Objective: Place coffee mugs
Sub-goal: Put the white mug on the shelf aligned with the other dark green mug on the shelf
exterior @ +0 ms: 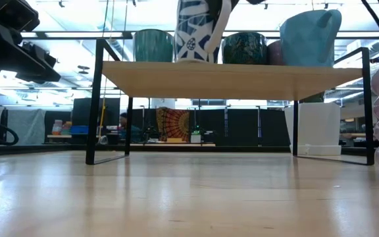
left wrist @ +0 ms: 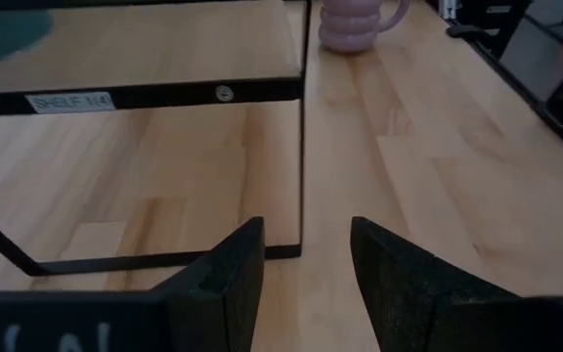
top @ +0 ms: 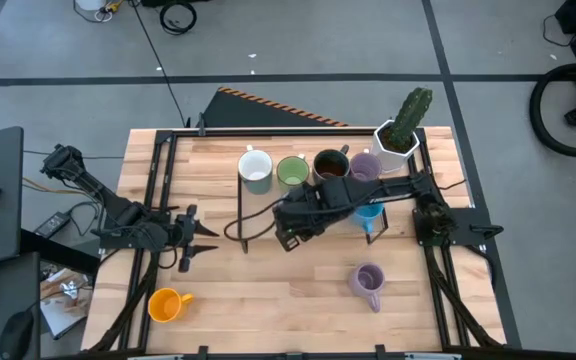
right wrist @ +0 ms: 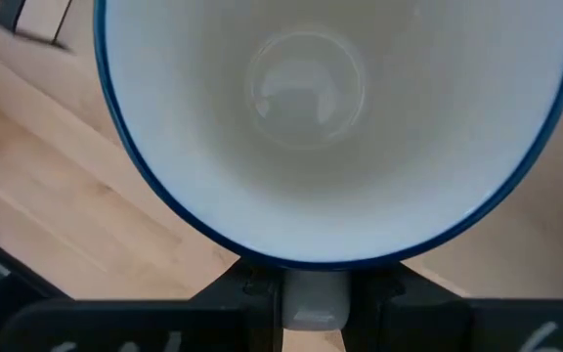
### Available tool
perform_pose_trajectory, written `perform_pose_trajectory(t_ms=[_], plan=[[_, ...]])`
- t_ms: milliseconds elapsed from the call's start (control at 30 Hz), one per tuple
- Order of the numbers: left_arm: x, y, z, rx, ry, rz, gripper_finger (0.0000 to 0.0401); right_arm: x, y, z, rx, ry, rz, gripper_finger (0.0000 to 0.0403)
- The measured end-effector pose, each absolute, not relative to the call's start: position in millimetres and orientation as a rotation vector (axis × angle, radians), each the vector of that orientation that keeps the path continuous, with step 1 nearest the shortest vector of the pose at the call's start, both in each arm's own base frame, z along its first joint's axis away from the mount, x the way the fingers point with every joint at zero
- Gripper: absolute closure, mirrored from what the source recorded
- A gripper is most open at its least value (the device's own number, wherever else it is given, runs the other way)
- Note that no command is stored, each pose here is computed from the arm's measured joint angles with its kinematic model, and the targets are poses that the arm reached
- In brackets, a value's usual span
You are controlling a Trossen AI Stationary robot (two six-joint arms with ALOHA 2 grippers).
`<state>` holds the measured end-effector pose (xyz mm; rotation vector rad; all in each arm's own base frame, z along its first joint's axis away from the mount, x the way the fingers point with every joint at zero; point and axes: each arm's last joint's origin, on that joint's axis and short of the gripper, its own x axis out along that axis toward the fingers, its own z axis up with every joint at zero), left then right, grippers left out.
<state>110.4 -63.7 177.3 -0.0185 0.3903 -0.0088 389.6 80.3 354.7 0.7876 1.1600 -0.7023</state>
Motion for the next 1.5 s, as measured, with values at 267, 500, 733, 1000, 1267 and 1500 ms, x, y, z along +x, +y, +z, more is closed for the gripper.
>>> perform_pose_trajectory(t_ms=[267,500,733,1000,1267,1500], plan=[[110.3,-64.1,177.2,-0.03,0.394,-0.021,0.0241,392.6,64.7,354.5,0.817,1.182,-0.692,0.0334],[110.3,-64.2,177.2,-0.029,0.394,-0.022,0.0241,393.5,61.1,354.5,0.835,1.198,-0.673,0.0294],[108.2,-63.8,187.0,-0.006,0.447,-0.054,0.0241,393.3,60.9,354.7,0.827,1.198,-0.671,0.0224],[104.3,-61.8,234.3,-0.006,0.452,-0.059,0.0241,376.9,59.2,382.9,0.764,1.097,-0.64,0.0184],[118.5,-67.5,259.2,-0.023,0.212,0.036,0.0241,365.0,79.9,393.3,0.548,1.0,-0.64,0.018],[150.3,-72.8,258.9,0.003,0.204,0.109,0.0241,356.8,102.9,396.5,0.424,0.968,-0.604,0.0197]])
